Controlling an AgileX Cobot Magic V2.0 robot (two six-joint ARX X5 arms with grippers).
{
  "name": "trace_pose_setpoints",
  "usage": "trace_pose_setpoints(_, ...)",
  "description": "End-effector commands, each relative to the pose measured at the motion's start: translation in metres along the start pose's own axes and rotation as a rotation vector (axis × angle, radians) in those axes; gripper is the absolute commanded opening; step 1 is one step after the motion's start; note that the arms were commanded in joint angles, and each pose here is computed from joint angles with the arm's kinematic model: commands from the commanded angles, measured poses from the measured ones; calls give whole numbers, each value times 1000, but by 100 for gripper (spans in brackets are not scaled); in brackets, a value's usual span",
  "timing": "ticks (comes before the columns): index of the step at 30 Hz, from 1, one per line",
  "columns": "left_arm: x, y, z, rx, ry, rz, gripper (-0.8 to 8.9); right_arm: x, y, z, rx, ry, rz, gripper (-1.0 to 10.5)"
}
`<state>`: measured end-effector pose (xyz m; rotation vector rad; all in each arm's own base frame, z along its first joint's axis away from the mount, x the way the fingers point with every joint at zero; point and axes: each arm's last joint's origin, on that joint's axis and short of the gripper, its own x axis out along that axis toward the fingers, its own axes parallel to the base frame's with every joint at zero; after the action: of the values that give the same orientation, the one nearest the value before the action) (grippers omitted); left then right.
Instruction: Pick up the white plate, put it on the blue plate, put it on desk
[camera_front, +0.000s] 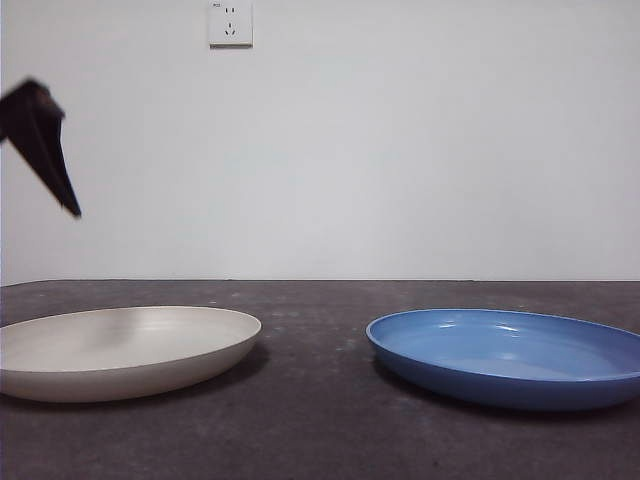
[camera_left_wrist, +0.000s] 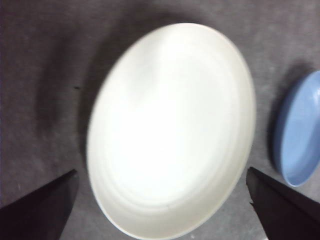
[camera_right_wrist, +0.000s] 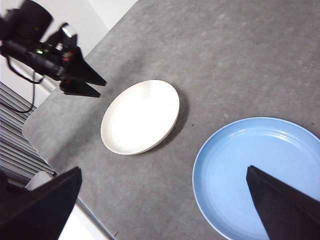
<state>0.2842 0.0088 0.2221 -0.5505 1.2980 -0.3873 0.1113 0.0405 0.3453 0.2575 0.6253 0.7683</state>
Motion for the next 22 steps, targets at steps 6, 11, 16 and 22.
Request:
trace_pose_setpoints(6, 28, 19, 15, -13, 53, 6, 620, -3, 3, 4, -13, -15, 9, 577)
trace_pose_setpoints(11, 38, 26, 17, -31, 81, 8, 615, -2, 3, 4, -13, -15, 7, 577)
trace_pose_setpoints(16, 41, 24, 17, -20, 84, 6, 516, -2, 3, 4, -14, -15, 6, 577)
trace_pose_setpoints(22, 45, 23, 17, -14, 98, 6, 490, -2, 3, 4, -14, -16, 6, 577)
